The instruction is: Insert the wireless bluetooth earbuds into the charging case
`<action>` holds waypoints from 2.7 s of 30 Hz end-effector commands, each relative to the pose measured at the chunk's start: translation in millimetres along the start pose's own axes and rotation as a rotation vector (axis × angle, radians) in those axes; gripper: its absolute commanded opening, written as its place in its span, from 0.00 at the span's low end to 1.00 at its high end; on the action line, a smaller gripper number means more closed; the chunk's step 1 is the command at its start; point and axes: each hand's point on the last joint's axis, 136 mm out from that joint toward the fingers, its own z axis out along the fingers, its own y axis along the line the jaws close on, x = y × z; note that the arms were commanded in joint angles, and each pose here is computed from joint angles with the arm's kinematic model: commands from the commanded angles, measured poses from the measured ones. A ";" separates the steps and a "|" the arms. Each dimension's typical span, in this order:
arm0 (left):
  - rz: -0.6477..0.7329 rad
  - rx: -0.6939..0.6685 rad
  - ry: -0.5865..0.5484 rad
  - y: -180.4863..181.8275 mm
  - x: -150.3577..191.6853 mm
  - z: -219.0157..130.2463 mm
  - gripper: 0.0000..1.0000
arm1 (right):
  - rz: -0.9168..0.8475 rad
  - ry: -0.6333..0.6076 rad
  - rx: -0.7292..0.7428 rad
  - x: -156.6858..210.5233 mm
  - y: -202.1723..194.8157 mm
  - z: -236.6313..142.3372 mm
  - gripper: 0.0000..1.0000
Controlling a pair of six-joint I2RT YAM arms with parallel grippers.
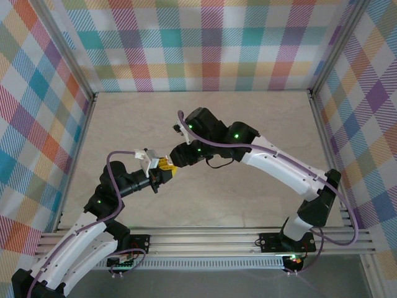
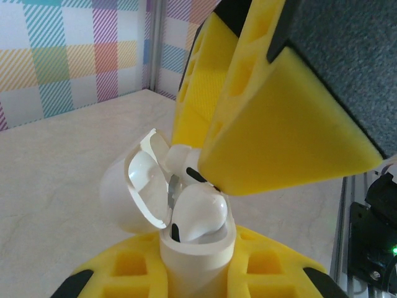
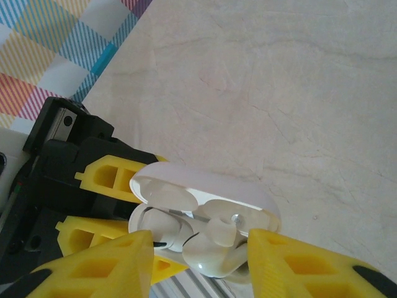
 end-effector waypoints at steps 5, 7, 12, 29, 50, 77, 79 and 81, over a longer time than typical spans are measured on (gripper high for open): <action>0.036 0.037 -0.022 -10.8 -7.5 -3.3 0.00 | -0.053 0.019 0.048 3.3 -4.7 -2.6 0.27; 0.037 0.038 -0.022 -10.8 -7.5 -3.3 0.00 | -0.069 0.024 0.053 4.7 -5.8 -2.2 0.21; 0.037 0.045 -0.026 -12.4 -8.8 -3.8 0.00 | -0.121 0.029 0.053 6.2 -6.1 -6.1 0.19; 0.021 0.114 -0.056 -25.5 -13.8 -7.4 0.00 | -0.222 0.069 -0.054 8.0 -11.0 -16.7 0.16; 0.010 0.166 -0.069 -35.4 -19.6 -10.0 0.00 | -0.309 0.093 -0.308 15.2 -0.3 -22.8 0.20; -0.011 0.216 -0.047 -44.1 -19.8 -11.3 0.00 | -0.529 0.171 -0.310 20.5 -6.6 -16.6 0.42; -0.011 0.213 -0.047 -43.6 -19.9 -11.2 0.00 | -0.526 0.166 -0.310 19.5 -5.8 -17.4 0.47; -0.011 0.208 -0.046 -42.7 -19.2 -11.0 0.00 | -0.515 0.157 -0.299 16.9 -6.1 -18.8 0.50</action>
